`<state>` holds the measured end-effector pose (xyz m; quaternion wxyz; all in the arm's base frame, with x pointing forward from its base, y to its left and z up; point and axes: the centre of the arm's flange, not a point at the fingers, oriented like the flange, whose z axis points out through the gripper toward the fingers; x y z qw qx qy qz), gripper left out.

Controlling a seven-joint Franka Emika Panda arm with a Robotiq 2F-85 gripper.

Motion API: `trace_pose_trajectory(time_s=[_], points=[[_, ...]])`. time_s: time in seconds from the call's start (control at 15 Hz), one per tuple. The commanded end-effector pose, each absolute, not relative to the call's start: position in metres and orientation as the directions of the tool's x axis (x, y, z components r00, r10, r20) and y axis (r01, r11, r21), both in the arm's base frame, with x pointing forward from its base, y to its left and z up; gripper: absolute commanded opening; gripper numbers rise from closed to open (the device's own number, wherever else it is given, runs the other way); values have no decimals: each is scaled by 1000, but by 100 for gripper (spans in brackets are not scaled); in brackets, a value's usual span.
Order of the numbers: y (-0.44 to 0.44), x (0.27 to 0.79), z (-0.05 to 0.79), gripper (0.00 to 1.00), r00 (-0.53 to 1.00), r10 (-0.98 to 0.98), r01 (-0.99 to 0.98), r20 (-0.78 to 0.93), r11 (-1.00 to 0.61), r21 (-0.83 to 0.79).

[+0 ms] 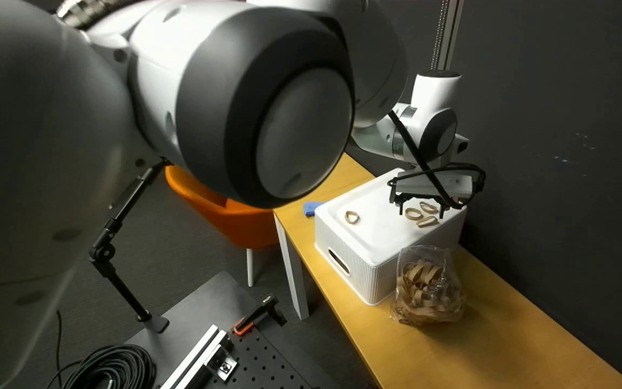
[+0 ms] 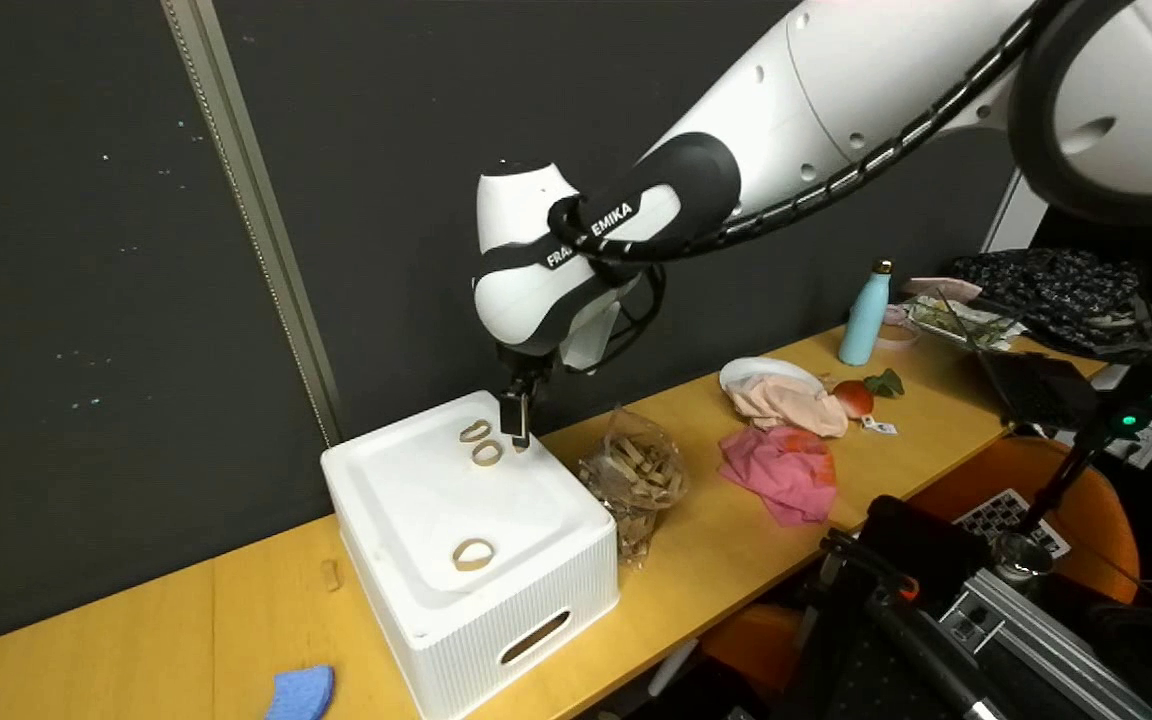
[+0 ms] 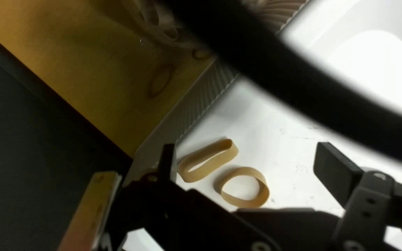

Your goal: Put the rubber bands inside the plastic

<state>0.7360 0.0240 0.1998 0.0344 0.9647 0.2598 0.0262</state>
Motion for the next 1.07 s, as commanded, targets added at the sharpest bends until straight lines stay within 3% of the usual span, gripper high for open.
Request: trace_pose_trajectory(time_s=[0.0, 1.0], points=[[32, 771, 183, 100, 802, 595, 589, 52, -802, 96], [52, 811, 159, 100, 538, 838, 834, 92, -545, 86]])
